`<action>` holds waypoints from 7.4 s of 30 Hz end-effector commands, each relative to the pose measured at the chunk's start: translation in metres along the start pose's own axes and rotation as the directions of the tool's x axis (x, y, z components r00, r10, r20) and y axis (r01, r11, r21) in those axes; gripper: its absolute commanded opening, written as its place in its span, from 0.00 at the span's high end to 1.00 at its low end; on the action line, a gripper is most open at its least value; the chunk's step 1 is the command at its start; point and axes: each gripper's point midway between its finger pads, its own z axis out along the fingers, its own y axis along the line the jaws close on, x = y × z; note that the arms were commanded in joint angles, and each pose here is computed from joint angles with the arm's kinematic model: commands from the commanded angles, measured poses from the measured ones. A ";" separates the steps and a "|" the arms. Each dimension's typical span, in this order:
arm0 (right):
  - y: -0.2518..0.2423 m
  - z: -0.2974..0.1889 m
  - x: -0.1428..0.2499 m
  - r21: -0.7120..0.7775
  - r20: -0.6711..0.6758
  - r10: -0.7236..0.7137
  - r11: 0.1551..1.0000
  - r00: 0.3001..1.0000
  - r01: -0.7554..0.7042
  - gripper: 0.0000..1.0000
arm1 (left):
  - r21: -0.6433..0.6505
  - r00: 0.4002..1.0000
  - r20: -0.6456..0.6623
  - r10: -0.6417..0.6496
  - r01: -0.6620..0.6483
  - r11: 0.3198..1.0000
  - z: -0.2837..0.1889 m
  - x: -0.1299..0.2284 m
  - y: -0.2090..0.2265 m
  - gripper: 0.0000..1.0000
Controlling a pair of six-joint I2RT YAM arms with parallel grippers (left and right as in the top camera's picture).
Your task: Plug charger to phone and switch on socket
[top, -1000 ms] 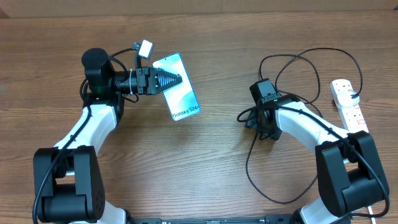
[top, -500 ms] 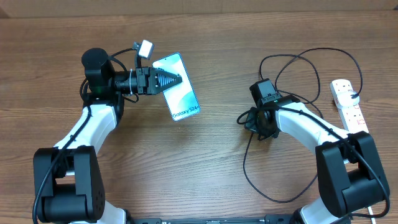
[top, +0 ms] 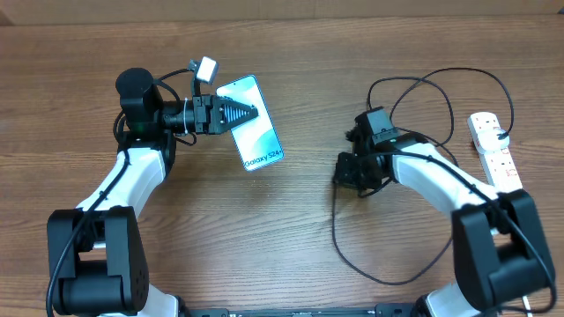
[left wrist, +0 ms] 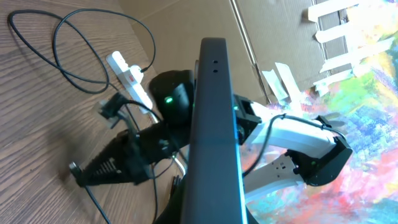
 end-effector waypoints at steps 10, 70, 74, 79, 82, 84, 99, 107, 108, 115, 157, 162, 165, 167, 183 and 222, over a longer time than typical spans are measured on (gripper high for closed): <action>0.117 -0.112 0.038 -0.680 0.145 -0.383 0.631 0.912 0.373 0.96 | 0.015 0.995 -0.022 0.092 -0.092 0.996 0.003 0.001 -0.008 0.96; 0.153 -0.105 0.061 -0.690 0.288 -0.570 0.434 0.769 0.580 0.96 | 0.021 0.997 -0.041 0.059 -0.059 0.998 0.046 0.008 -0.010 0.96; 0.154 -0.106 0.060 -0.691 0.290 -0.567 0.433 0.771 0.579 0.96 | 0.021 0.997 -0.040 0.065 -0.065 0.998 0.046 0.008 -0.009 0.96; 0.155 -0.106 0.058 -0.691 0.293 -0.564 0.433 0.772 0.579 0.96 | 0.021 0.997 -0.040 0.068 -0.068 0.997 0.046 0.008 -0.010 0.96; 0.155 -0.106 0.058 -0.690 0.296 -0.564 0.432 0.771 0.581 0.96 | 0.021 0.997 -0.040 0.067 -0.067 0.998 0.046 0.008 -0.009 0.96; 0.155 -0.106 0.058 -0.690 0.295 -0.564 0.432 0.771 0.581 0.96 | 0.020 0.997 -0.040 0.067 -0.066 0.998 0.046 0.008 -0.009 0.96; 0.157 -0.111 0.041 -0.676 0.332 -0.532 0.441 0.779 0.590 0.96 | 0.048 0.993 -0.086 0.076 -0.072 0.996 0.045 0.016 -0.014 0.96; 0.160 -0.113 0.036 -0.667 0.360 -0.534 0.426 0.765 0.611 0.96 | 0.082 0.986 -0.135 0.099 -0.088 0.993 0.048 0.026 -0.018 0.95; 0.161 -0.113 0.036 -0.666 0.362 -0.534 0.425 0.764 0.613 0.96 | 0.086 0.985 -0.139 0.106 -0.094 0.992 0.049 0.027 -0.019 0.95; 0.160 -0.114 0.035 -0.664 0.363 -0.531 0.429 0.766 0.613 0.96 | 0.092 0.982 -0.147 0.117 -0.104 0.990 0.050 0.029 -0.020 0.96; 0.153 -0.087 0.019 -0.532 0.324 -0.514 0.595 0.794 0.602 0.96 | 0.119 0.974 -0.190 0.119 -0.097 0.988 0.064 0.042 -0.023 0.96; 0.150 -0.090 0.013 -0.525 0.334 -0.503 0.603 0.797 0.600 0.96 | 0.115 0.977 -0.194 0.094 -0.072 0.991 0.063 0.052 -0.014 0.96; 0.151 -0.091 0.012 -0.524 0.338 -0.503 0.601 0.795 0.603 0.96 | 0.110 0.978 -0.198 0.068 -0.047 0.993 0.063 0.059 -0.009 0.96; 0.150 -0.091 0.012 -0.525 0.334 -0.502 0.604 0.798 0.600 0.96 | 0.112 0.977 -0.204 0.059 -0.037 0.993 0.065 0.061 -0.009 0.95; 0.143 -0.085 0.021 -0.518 0.294 -0.520 0.618 0.802 0.591 0.96 | 0.125 0.971 -0.231 0.059 -0.030 0.992 0.074 0.069 -0.012 0.96; 0.156 -0.109 0.018 -0.530 0.263 -0.510 0.633 0.819 0.564 0.88 | 0.144 0.961 -0.272 0.051 -0.012 0.989 0.086 0.088 -0.006 0.96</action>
